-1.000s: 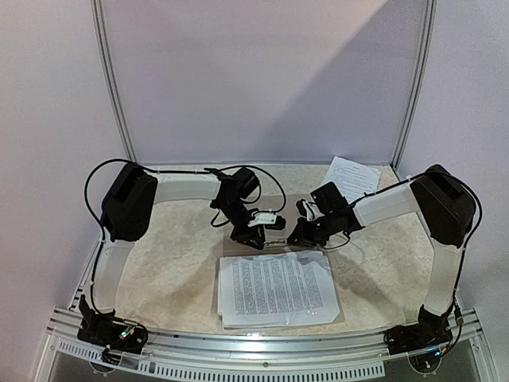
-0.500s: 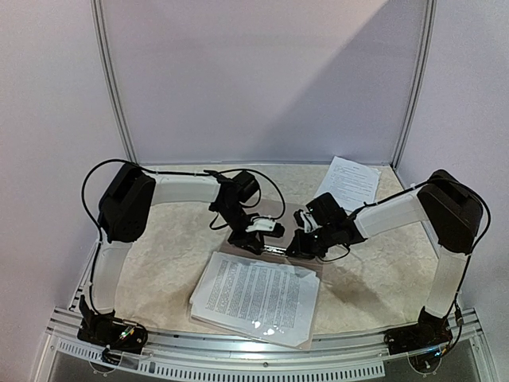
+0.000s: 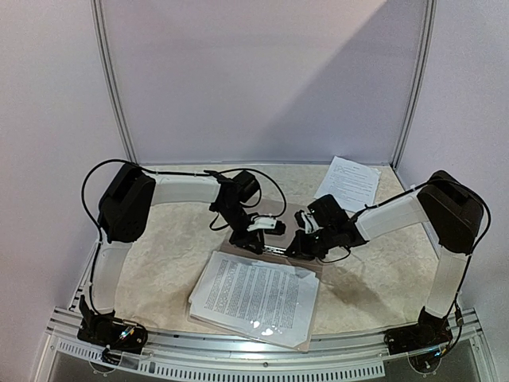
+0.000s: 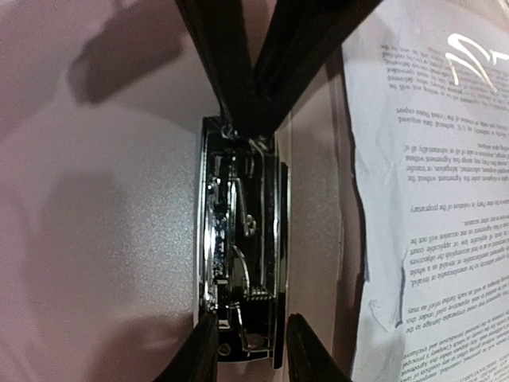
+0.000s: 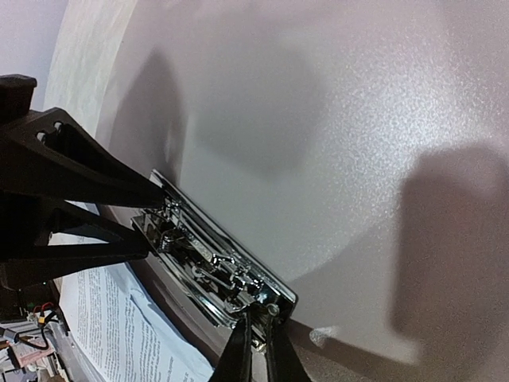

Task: Put the files into the folder
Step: Open the spring clip on the folder with some files.

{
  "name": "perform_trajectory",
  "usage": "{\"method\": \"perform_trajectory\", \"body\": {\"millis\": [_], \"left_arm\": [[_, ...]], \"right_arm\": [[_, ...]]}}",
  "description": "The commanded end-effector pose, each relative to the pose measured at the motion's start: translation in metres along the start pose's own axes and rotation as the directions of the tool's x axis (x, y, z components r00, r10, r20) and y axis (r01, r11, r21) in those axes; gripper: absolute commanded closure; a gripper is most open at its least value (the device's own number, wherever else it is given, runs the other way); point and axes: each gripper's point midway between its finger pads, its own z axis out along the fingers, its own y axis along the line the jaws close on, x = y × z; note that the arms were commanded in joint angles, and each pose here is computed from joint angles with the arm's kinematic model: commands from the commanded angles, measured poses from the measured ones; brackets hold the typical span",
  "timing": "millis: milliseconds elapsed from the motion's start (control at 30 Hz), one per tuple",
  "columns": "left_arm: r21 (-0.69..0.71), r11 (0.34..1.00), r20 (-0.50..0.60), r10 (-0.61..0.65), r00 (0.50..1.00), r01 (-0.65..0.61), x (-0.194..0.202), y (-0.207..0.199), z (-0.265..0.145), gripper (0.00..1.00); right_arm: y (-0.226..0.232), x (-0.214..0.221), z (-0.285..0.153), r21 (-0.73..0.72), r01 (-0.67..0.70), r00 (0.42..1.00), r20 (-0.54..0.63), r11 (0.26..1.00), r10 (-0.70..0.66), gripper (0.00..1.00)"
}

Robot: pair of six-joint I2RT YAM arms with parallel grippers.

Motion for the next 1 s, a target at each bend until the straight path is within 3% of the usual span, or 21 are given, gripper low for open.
{"method": "perform_trajectory", "body": {"millis": [0,233,433,600,967], "left_arm": [[0.094,0.984,-0.165,-0.137,0.977,0.154,0.044,-0.032,0.046,0.73],[0.042,0.985,-0.206,-0.155,0.966,0.167,0.051,-0.027,0.049,0.75],[0.036,0.988,-0.221,-0.138,0.965,0.15,0.054,-0.027,0.049,0.75],[0.03,0.991,-0.223,-0.121,0.967,0.131,0.054,-0.026,0.048,0.75],[0.041,0.992,-0.227,-0.105,0.968,0.117,0.053,-0.029,0.048,0.75]], "right_arm": [[-0.078,0.102,0.013,0.204,-0.125,0.939,-0.292,0.971,0.182,0.92],[-0.045,0.083,0.007,0.036,-0.238,0.936,-0.26,0.971,0.239,0.9],[-0.041,0.071,-0.002,0.033,-0.245,0.944,-0.219,0.969,0.246,0.89],[-0.025,0.052,-0.006,0.0,-0.239,0.951,-0.202,0.971,0.234,0.83],[-0.014,0.013,-0.013,-0.054,-0.245,0.964,-0.12,0.968,0.238,0.82]]}}
